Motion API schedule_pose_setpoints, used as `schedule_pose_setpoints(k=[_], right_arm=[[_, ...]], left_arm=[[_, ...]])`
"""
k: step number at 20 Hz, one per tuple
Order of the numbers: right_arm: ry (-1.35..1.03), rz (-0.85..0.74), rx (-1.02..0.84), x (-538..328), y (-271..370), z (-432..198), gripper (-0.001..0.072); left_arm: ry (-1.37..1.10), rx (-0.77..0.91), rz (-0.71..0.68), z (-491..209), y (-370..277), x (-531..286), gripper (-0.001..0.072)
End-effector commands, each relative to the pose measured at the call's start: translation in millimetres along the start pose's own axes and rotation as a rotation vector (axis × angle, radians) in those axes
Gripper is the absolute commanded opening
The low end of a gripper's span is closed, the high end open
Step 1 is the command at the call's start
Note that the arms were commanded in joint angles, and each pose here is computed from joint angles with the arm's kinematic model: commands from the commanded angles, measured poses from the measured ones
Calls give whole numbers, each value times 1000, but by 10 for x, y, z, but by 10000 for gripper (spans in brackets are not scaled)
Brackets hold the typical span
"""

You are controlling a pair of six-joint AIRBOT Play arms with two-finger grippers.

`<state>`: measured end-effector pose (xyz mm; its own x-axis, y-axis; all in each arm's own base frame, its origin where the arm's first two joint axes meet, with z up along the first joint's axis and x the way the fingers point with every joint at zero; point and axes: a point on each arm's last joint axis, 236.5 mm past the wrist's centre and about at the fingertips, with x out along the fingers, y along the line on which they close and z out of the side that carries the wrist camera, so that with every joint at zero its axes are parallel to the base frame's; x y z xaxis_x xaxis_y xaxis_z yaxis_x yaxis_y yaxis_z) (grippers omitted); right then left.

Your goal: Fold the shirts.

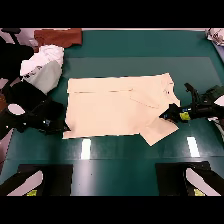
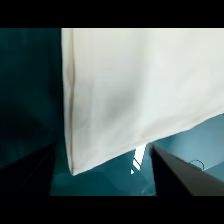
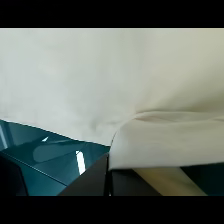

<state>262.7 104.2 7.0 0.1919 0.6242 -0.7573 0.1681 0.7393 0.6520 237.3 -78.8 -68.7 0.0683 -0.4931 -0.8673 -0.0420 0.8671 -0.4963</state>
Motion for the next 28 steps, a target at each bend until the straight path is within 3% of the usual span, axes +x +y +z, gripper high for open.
schedule_pose_setpoints(k=[1,6,7,8,9,10,11,15,23,28], right_arm=[[-1,-6,-2,-14,-2,-8,20],[6,4,2,-15,23,-25,20],[5,4,2,-15,23,-23,19],[6,6,4,-14,27,-26,19],[7,12,8,-17,42,-30,19],[7,23,10,-17,67,-29,19],[6,30,12,-18,85,-27,19],[-10,37,-8,-135,145,-82,19],[-355,166,83,-918,249,338,18],[-387,153,44,-999,310,859,18]], left_arm=[[5,-18,-20,-74,25,79,643],[0,-1,-50,-61,-73,97,625],[7,15,-57,-75,-127,118,474],[14,39,-62,-89,-190,147,418],[11,54,-66,-80,-243,167,410],[-4,62,-79,-33,-306,160,171],[-29,61,-94,52,-364,115,30],[-59,128,-82,322,-559,-272,23],[-350,-38,-44,1109,-693,-843,23],[-596,-134,-54,1638,-654,-1142,23]])
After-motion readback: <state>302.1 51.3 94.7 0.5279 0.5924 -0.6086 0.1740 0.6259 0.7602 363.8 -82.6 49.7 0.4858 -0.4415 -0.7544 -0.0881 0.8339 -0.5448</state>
